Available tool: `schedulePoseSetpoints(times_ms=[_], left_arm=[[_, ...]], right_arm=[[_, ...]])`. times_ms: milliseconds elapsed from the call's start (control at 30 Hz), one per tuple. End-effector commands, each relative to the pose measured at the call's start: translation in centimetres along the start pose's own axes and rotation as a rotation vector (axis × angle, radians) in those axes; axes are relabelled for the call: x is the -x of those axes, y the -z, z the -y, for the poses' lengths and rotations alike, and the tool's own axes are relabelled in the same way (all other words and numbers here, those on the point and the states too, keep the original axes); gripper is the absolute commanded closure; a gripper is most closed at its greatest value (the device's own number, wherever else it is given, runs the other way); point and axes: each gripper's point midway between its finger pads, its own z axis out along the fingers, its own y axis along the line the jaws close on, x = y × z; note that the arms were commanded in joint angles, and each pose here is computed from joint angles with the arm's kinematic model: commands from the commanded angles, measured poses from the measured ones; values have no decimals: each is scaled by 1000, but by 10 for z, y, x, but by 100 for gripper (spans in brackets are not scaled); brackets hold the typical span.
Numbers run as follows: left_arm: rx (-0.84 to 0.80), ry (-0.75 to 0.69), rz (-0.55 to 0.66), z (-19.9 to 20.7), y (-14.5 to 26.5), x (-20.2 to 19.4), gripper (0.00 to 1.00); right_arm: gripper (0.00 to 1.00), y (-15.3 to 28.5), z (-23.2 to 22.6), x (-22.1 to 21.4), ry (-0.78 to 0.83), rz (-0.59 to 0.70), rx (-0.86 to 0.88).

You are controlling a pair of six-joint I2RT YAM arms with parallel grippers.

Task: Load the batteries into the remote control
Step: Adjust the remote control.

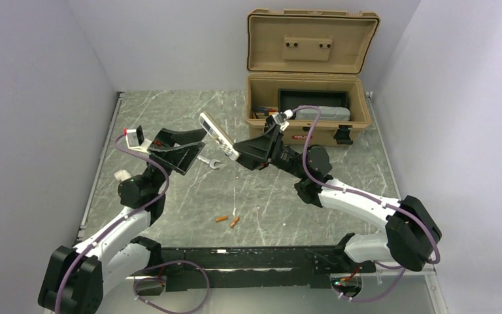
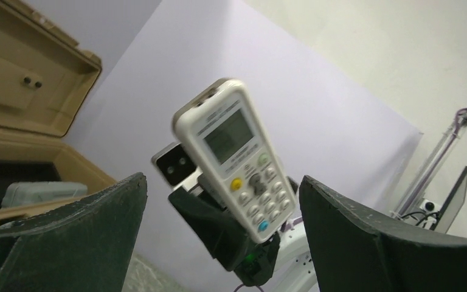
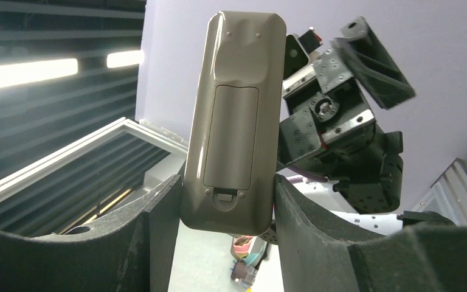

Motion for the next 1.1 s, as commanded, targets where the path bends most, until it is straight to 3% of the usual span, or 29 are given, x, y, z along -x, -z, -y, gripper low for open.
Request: schedulePoseSetpoints(times_ms=[0, 433, 600, 667, 767, 933, 1067], left_arm=[[-195, -64, 41, 53, -13, 18, 2], [-287, -26, 25, 69, -25, 12, 16], [-297, -15, 20, 72, -26, 12, 30], [-315, -9, 19, 76, -27, 12, 38], [-325, 6, 22, 77, -26, 11, 66], [-308, 15, 27, 73, -25, 10, 98], [-299, 12, 12, 74, -27, 9, 100]], right_arm=[[98, 6, -32, -9, -4, -24, 115], [98, -3, -39, -24, -83, -69, 198], [98, 0, -34, -24, -114, -56, 201], [97, 1, -34, -23, -124, -53, 213], [97, 1, -34, -23, -132, -49, 220], [93, -2, -27, -23, -115, -60, 198], [88, -2, -15, -25, -102, -61, 163]])
